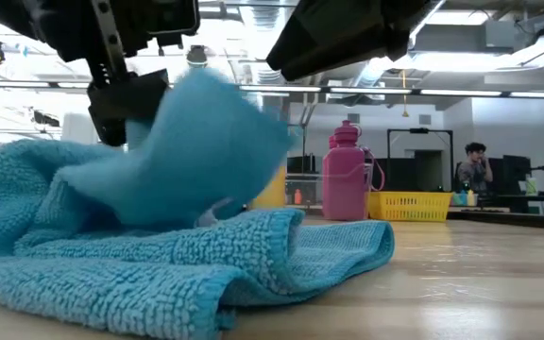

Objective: Pick & Place Sports Items
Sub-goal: Fold the blue towel

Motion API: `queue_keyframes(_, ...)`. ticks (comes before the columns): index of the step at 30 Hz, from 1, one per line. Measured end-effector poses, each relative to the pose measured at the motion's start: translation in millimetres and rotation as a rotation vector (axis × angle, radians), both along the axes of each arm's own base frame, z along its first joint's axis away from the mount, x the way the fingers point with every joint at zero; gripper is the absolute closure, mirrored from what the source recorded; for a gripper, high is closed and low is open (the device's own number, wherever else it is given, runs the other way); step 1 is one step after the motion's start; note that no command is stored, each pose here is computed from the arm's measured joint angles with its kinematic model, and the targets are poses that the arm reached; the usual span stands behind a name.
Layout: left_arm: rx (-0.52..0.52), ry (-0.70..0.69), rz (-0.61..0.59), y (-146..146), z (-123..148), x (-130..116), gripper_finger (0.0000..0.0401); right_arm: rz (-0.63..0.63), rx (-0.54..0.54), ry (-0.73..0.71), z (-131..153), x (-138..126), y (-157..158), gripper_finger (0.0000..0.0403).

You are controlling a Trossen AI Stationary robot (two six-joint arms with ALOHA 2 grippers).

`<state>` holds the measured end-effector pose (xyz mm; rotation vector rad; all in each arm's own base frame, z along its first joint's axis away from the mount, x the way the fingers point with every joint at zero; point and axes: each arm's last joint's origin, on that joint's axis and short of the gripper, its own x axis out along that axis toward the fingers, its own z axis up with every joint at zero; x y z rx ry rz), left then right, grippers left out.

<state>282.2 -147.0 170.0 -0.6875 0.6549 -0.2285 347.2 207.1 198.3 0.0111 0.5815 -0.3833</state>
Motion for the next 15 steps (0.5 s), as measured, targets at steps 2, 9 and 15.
queue_keyframes(2,0.019,-0.01,-0.025,-1,0,-1,0.0132,-0.024,-0.029,-0.019,1,-1,1,0.0283)
queue_keyframes(9,0.132,-0.066,-0.059,-2,0,-1,0.0145,-0.114,-0.171,-0.092,3,-10,7,0.0283)
queue_keyframes(15,0.191,-0.106,-0.08,-1,2,-1,0.0147,-0.152,-0.271,-0.135,5,-21,17,0.0283)
